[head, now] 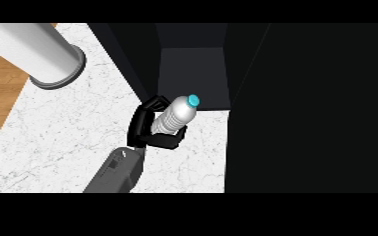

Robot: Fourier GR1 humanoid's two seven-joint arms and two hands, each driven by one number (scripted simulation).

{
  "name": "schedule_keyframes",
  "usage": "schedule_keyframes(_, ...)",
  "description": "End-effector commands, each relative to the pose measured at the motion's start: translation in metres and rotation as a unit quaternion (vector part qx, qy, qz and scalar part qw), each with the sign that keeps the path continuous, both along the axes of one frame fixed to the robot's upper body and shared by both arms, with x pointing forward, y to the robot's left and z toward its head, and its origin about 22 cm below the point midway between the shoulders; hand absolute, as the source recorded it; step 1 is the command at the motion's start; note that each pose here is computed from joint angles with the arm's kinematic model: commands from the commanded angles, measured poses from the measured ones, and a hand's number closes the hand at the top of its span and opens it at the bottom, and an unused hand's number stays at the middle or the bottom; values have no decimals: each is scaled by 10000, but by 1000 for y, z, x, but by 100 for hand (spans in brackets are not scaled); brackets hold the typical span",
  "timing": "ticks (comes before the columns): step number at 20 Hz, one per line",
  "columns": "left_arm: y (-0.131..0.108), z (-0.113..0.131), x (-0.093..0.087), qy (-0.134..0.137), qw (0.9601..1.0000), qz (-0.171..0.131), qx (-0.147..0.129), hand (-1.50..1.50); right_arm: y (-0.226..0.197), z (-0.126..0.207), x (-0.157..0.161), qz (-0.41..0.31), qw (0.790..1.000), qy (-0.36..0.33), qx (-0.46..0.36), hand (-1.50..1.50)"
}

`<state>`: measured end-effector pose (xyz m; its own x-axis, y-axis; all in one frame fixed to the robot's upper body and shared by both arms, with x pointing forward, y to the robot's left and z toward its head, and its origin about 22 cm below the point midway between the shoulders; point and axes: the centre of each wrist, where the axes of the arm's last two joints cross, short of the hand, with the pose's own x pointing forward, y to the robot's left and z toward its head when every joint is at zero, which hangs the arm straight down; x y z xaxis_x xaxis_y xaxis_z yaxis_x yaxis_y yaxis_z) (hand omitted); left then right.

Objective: Pick up the bottled water, place it into the cabinet and close the cabinet

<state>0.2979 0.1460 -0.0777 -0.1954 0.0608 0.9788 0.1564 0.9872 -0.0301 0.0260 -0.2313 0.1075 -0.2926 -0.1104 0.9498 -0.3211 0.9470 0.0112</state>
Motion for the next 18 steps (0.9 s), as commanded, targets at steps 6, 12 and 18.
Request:
schedule_keyframes(6, -56, 50, 31, 94, 9995, 298, 110, 150, -6, 26, -2, -65, 9996, -256, 135, -150)
schedule_keyframes(12, -62, 76, 69, 462, 9965, 613, 330, 150, -13, 22, -10, 32, 9996, -261, 143, -150)
schedule_keyframes(18, -72, 99, 92, 606, 9931, 982, 227, 150, -22, 17, -6, 90, 9993, -307, 181, -150)
